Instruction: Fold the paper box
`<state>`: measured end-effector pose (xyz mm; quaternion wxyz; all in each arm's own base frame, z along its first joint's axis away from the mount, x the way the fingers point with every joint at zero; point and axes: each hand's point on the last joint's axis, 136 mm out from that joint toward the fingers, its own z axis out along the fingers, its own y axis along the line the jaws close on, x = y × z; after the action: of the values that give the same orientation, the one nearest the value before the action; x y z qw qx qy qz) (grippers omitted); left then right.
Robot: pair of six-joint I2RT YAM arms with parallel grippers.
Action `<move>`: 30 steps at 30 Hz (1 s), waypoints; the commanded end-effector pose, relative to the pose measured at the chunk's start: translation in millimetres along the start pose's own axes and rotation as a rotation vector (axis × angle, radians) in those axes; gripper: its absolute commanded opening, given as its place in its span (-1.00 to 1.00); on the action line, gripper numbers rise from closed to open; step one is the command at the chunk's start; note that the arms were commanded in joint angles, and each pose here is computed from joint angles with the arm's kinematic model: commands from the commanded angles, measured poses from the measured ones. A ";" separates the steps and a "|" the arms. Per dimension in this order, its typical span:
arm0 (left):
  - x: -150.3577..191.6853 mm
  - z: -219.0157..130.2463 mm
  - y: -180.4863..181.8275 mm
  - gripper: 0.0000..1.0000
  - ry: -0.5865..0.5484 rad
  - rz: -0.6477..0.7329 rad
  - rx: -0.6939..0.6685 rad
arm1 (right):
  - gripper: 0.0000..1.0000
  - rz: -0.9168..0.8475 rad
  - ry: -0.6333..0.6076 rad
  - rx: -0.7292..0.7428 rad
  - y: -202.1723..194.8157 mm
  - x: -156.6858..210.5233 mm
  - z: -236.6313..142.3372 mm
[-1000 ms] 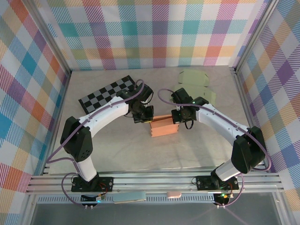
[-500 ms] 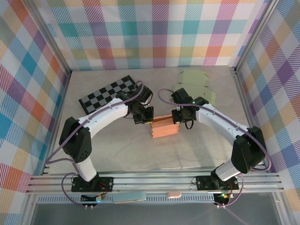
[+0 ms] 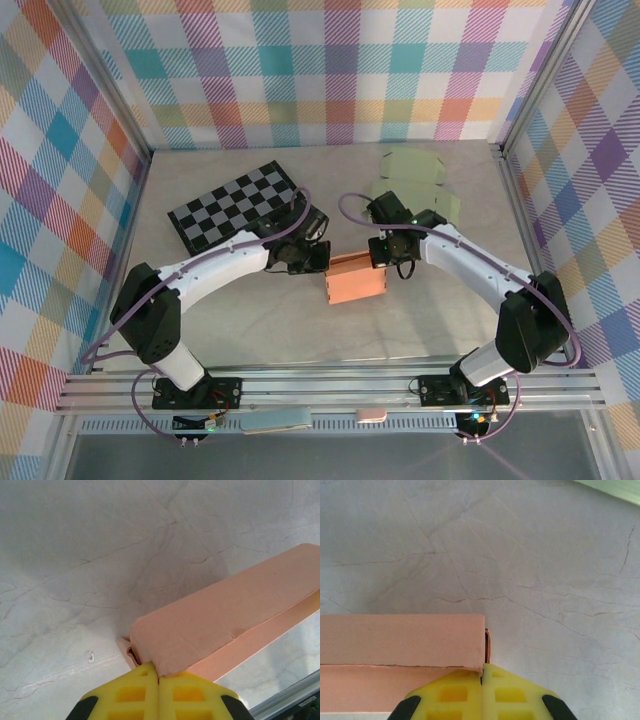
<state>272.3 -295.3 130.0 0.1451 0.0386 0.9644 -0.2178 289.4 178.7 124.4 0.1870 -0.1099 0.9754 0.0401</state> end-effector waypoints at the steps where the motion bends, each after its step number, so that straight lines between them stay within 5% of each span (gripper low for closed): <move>1: 9.6 2.4 -7.4 -1.00 -0.025 0.074 0.011 | -1.00 0.008 0.005 -0.058 11.5 6.2 -5.8; 6: 11.1 3.3 -7.7 -1.00 -0.078 0.104 0.000 | -0.97 0.029 -0.004 -0.071 11.8 7.0 -14.7; 20: 8.9 1.6 -11.6 -1.00 -0.126 0.143 -0.036 | -0.38 0.310 -0.019 -0.106 4.8 17.1 -61.3; 30: 11.3 -2.3 -18.1 -1.00 -0.140 0.166 -0.041 | 0.10 0.957 0.137 -0.293 37.2 20.1 -78.3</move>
<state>261.6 -307.9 125.8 0.2162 0.0902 0.9545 -0.1845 242.3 186.6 191.6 0.1386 0.1958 0.9485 0.2066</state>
